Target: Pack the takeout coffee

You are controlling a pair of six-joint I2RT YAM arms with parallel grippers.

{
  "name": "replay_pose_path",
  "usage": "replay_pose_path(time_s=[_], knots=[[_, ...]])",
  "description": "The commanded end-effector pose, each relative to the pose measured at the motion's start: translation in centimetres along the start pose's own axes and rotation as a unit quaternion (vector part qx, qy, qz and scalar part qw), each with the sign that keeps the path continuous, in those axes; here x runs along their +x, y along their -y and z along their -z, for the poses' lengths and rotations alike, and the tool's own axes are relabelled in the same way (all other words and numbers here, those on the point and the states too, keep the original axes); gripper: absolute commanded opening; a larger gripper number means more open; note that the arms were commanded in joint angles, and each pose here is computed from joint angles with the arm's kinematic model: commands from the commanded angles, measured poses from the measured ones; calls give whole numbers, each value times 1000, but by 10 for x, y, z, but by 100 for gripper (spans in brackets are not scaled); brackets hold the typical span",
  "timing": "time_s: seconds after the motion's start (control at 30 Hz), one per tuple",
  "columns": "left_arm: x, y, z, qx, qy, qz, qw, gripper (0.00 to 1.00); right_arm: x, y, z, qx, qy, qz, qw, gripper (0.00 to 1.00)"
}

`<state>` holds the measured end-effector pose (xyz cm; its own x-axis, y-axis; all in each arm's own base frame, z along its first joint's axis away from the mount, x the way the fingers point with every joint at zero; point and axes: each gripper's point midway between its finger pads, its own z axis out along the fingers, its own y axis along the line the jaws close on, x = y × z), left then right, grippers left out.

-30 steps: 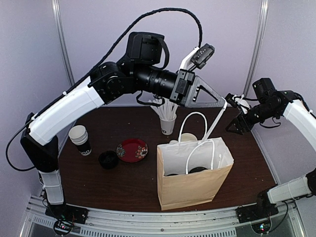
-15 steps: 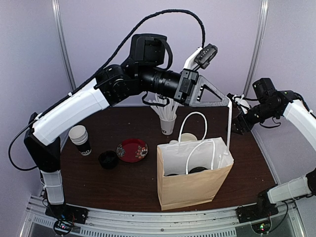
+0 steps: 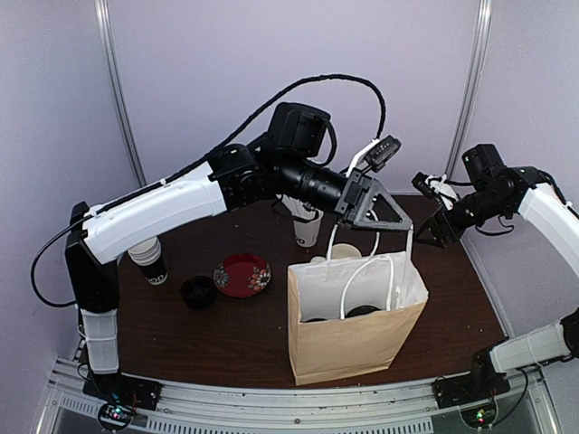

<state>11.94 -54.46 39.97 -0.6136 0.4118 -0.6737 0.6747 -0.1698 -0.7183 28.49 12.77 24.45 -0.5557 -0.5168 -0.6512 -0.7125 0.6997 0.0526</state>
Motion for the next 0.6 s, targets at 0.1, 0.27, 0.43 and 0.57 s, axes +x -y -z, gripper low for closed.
replay_pose_path(time_s=[0.1,0.27,0.43,0.57], knots=[[-7,-21,45,-144,6,-39,989,66,-19,-11,24,-16,30,14,999,73],[-26,-17,114,-273,40,-115,954,78,-50,-7,59,23,70,32,997,75],[-32,-33,207,-430,75,-145,888,83,-76,-9,94,48,127,25,990,85],[-20,-34,257,-510,83,-161,841,85,-68,-74,113,-94,147,109,979,82]])
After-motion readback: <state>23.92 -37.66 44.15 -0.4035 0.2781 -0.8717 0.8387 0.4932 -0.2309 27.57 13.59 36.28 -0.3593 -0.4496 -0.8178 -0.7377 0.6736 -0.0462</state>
